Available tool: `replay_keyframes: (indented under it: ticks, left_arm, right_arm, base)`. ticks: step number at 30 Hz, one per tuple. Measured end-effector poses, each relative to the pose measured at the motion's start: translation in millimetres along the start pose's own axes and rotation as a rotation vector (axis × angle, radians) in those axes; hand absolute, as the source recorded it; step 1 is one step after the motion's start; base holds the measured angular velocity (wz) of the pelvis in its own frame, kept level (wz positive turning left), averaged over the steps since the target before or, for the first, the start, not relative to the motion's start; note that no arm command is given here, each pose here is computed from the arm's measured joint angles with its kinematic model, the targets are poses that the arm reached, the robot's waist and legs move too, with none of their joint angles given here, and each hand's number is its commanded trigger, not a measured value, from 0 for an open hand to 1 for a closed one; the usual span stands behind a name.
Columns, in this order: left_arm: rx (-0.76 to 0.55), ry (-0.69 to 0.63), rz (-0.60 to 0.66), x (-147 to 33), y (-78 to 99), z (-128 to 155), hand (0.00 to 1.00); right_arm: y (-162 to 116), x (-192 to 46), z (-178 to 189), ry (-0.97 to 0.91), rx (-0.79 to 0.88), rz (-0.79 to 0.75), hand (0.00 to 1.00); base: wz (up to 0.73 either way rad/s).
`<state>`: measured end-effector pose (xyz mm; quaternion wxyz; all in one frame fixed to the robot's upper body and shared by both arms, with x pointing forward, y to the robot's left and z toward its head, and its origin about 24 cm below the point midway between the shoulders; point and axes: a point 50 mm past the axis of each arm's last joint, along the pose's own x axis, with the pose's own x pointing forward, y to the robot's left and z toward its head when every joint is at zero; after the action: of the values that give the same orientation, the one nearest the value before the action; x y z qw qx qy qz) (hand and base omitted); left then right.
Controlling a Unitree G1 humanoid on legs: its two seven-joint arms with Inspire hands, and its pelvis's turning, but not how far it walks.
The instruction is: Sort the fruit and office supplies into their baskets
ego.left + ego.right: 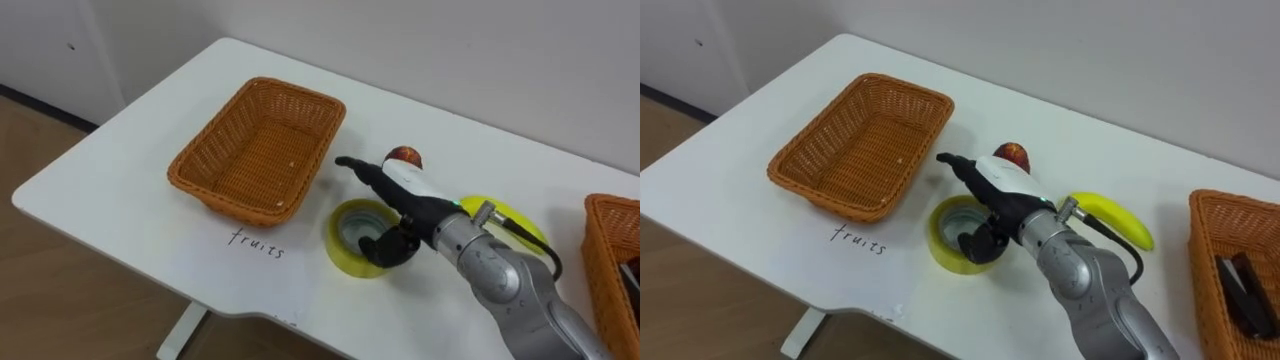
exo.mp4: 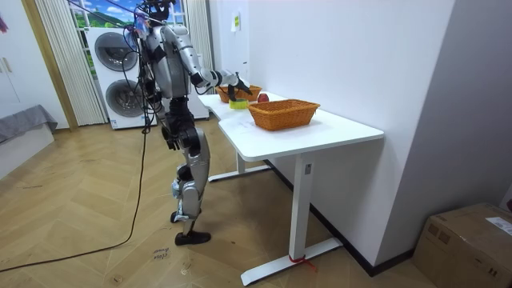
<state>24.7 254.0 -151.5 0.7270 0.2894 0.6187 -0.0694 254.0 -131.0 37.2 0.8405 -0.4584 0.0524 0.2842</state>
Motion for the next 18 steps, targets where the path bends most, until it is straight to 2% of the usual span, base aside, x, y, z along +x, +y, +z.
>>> replay_keyframes:
  ticks: [18]
  left_arm:
    - [0.003,-0.005,0.007,-0.2,2.3,1.7,0.00]
  right_arm:
    - [5.7,0.7,-7.5,0.037,0.012,0.064,0.00]
  base:
    - [0.01]
